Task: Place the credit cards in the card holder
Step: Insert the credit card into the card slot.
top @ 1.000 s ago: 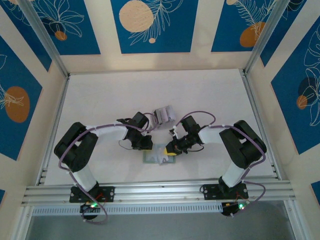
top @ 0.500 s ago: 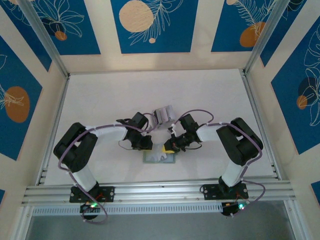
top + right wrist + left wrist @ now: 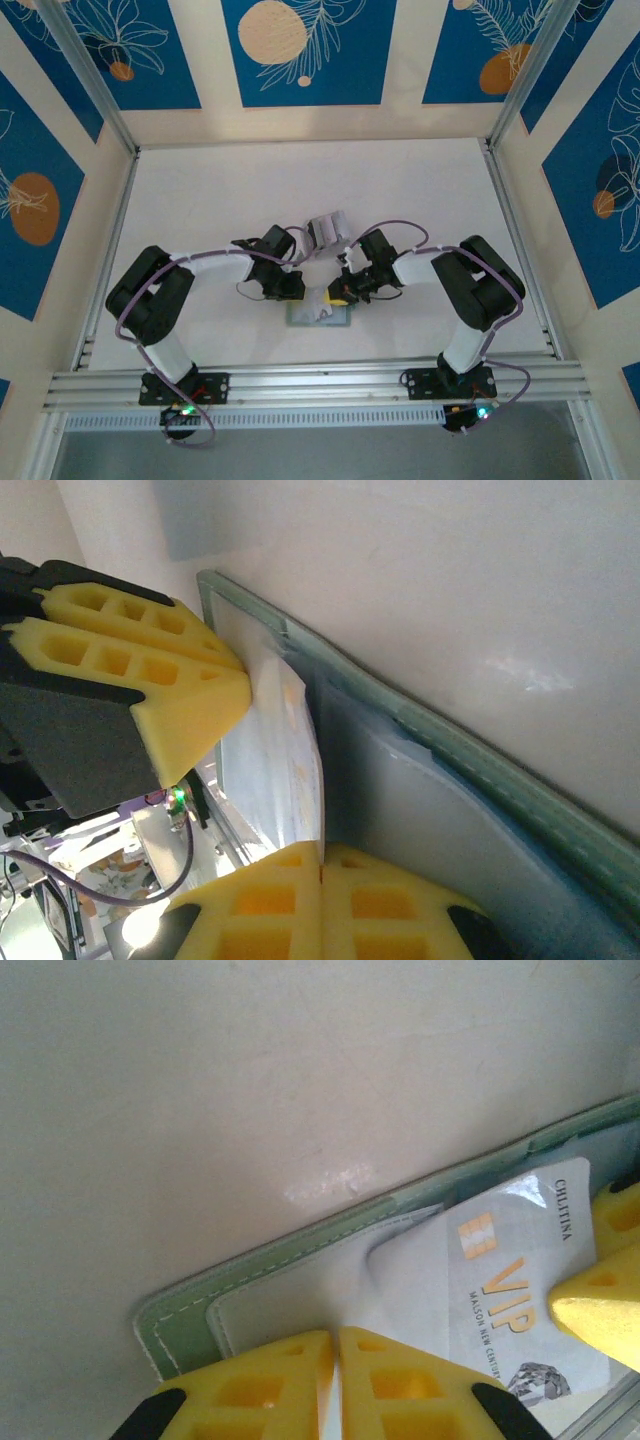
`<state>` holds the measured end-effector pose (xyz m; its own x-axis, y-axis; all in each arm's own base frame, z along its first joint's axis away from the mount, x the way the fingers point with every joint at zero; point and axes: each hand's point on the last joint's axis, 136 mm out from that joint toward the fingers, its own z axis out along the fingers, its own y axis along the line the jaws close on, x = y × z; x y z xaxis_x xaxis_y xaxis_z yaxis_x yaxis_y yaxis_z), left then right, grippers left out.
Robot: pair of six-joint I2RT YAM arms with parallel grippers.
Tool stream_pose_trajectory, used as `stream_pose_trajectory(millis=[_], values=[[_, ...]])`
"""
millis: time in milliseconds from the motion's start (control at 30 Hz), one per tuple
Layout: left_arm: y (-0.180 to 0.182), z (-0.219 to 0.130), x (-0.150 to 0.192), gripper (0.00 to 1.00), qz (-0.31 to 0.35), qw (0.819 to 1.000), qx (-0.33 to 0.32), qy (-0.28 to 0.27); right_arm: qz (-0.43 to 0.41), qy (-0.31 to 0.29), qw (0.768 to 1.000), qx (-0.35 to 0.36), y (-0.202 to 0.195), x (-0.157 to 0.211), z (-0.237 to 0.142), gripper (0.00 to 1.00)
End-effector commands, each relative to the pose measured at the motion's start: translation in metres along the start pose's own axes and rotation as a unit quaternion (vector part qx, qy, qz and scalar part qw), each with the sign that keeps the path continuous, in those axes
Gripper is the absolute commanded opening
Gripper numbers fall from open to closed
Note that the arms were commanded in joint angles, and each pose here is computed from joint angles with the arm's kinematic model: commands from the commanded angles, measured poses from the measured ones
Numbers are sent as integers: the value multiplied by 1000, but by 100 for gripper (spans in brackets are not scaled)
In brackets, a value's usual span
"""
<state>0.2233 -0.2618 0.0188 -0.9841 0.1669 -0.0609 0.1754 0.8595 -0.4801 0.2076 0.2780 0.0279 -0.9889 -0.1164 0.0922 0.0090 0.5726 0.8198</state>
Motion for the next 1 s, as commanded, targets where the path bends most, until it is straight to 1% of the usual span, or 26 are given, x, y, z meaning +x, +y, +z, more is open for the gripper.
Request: stream_pose_trajectory(millis=[0,267,567,800,967], values=[[39,12,32,13,-36,996,-60,50,9,-33,999,26,-10,-7,-1,0],[42,14,37,13,-39,996,-61,52,20,-43,999,18,-8,-11,0,0],[44,16,42,13,-41,996,-60,51,24,-36,999,5,6,-10,8,0],[39,15,41,13,-40,997,-48,46,19,-34,999,28,9,-2,17,0],[26,10,38,13,-38,998,-23,40,11,-28,998,58,5,4,26,4]])
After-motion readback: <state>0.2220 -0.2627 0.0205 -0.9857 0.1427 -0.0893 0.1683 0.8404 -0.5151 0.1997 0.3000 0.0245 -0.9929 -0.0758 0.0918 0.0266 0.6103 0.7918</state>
